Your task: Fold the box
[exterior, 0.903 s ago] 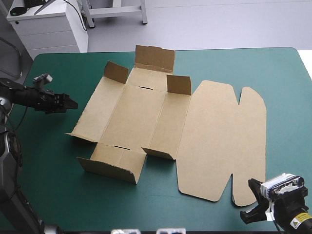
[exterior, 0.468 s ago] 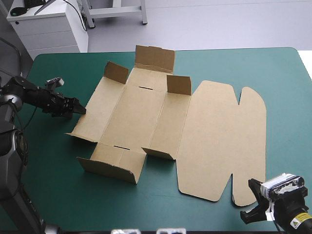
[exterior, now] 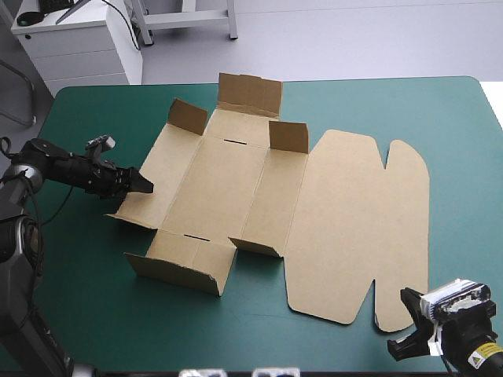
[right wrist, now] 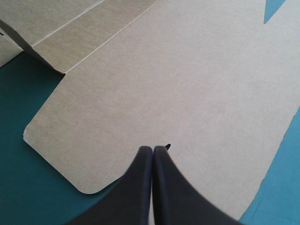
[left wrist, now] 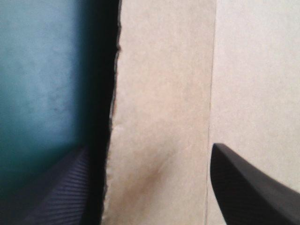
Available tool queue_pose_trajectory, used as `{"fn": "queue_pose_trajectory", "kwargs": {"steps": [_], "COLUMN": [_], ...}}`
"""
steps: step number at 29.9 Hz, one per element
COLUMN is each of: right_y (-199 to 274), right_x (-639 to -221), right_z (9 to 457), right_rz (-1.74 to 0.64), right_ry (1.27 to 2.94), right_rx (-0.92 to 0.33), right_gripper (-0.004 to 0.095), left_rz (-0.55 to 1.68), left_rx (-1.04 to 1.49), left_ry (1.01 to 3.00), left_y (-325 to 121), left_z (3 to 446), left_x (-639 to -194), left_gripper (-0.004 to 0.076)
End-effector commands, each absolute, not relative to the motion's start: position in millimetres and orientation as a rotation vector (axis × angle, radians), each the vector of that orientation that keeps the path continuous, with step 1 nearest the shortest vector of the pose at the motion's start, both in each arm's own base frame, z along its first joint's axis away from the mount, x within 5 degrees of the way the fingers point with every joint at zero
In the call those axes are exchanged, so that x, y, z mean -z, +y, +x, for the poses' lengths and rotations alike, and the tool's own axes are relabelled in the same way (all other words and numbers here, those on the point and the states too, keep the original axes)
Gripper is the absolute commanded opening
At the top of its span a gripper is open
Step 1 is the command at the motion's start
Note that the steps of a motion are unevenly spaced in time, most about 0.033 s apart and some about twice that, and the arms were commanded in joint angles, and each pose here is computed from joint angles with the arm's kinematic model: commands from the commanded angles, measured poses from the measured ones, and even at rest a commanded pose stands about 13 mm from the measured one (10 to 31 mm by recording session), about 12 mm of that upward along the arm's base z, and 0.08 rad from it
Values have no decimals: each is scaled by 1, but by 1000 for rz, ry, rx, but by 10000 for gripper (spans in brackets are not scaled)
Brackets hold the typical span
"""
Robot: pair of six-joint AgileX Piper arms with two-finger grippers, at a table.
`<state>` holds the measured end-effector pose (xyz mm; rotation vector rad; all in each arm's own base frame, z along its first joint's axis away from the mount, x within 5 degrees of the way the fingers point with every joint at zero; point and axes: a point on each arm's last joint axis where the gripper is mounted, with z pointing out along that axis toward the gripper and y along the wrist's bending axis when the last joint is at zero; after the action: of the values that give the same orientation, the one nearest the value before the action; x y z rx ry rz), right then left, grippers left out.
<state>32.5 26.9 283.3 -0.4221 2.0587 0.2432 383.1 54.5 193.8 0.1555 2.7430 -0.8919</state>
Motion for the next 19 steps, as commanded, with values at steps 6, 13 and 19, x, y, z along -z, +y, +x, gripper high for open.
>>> {"fn": "queue_pose_trajectory", "kwargs": {"steps": [6,13,19], "right_y": [27,27,27], "right_x": [-295,-295,-295], "right_z": [36,36,36], "right_rz": [-401,-401,-401], "right_ry": [1982,1982,1982], "right_rx": [-243,-243,-243], "right_gripper": [-14,-14,-14], "left_rz": [357,404,521], "left_rx": [1053,1023,999], "left_ry": [2870,2912,2853], "left_y": [8,-6,-5], "left_z": [370,369,373], "left_x": [-189,-187,-192], "left_gripper": [508,266,-8]}}
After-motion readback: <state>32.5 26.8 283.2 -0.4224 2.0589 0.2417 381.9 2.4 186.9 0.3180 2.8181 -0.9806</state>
